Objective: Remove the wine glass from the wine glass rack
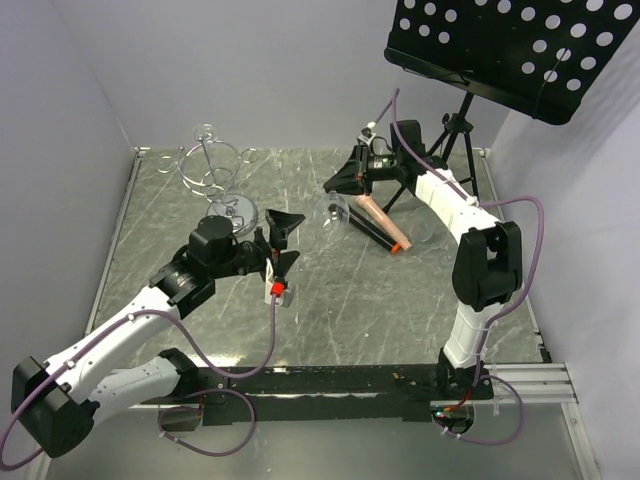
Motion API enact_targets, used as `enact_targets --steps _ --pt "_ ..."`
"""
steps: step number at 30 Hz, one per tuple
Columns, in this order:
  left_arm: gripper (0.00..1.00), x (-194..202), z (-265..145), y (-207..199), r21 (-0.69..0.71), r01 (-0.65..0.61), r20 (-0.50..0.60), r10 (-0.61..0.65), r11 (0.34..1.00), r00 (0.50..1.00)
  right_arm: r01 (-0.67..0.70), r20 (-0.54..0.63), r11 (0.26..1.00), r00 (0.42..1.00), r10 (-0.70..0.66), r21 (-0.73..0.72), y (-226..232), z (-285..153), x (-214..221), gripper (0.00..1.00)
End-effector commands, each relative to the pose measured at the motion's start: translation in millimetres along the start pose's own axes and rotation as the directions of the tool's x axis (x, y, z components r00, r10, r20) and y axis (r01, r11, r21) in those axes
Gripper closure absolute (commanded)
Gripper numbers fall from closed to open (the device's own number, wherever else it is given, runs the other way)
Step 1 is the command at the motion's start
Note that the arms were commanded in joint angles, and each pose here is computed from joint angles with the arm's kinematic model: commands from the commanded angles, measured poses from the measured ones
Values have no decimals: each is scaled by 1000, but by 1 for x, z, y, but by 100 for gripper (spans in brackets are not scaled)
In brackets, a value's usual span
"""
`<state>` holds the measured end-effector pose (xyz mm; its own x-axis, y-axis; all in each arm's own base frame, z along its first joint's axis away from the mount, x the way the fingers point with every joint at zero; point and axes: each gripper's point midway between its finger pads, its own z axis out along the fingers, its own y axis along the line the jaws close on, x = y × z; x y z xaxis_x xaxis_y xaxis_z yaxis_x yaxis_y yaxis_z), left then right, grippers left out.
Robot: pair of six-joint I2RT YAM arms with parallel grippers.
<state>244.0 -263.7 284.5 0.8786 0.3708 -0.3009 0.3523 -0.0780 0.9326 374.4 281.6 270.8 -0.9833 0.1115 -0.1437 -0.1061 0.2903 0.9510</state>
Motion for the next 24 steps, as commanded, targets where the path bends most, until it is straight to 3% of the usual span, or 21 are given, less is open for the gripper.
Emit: enact_targets --steps 1,11,24 --pt "0 -11 -1 36 -101 -122 20 124 987 992 -61 -44 996 997 59 -64 30 -1 18 100" --pt "0 -12 22 11 -115 -148 70 157 982 985 -90 -95 995 992 85 -48 21 7 37 100" --pt "0 -7 44 11 -216 -174 103 200 961 974 -52 -164 999 985 50 -11 20 25 54 100"
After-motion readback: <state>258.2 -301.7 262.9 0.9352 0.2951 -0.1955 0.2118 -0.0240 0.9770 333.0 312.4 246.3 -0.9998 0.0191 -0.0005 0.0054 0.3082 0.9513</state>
